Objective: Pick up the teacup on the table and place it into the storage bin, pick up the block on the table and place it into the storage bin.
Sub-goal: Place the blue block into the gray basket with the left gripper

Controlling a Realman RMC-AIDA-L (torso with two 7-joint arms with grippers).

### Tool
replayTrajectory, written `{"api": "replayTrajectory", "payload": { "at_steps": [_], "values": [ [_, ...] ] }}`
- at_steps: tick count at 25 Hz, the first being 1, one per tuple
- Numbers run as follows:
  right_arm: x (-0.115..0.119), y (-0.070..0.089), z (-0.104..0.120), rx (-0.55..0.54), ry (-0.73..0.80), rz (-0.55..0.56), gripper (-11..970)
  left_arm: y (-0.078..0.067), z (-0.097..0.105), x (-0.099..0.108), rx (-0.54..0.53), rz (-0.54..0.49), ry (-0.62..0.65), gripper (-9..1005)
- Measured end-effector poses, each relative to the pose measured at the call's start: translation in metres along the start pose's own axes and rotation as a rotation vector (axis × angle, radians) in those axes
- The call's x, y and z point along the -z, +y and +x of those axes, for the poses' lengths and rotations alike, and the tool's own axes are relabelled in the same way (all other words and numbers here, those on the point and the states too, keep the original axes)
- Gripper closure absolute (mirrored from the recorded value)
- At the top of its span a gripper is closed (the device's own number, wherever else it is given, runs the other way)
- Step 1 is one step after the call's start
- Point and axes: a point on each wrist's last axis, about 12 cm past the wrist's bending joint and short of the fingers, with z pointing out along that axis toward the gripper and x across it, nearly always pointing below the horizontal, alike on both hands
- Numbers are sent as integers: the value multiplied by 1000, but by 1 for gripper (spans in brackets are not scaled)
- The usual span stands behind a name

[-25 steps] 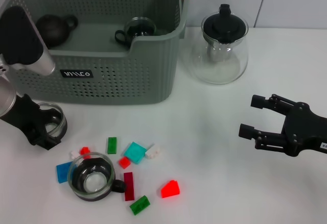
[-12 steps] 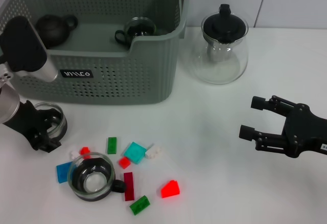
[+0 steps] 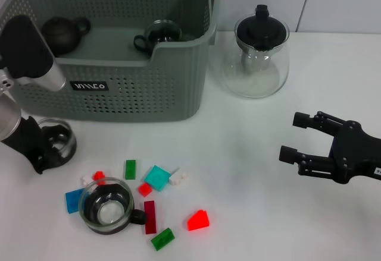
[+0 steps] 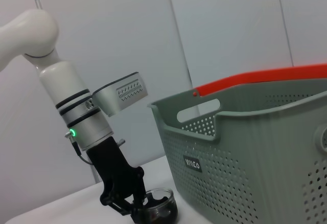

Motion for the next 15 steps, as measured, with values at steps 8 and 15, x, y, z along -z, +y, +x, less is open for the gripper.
{"api": "replayTrajectory", "payload": {
  "at_steps": [8,15],
  "values": [
    [-2,-2,-3,8,0,-2,14,0,9,26,10,51,-47,944],
    [-3,-2,-3,10,0,-4,14,7,41,63,7,307,-293,953]
  ]
}}
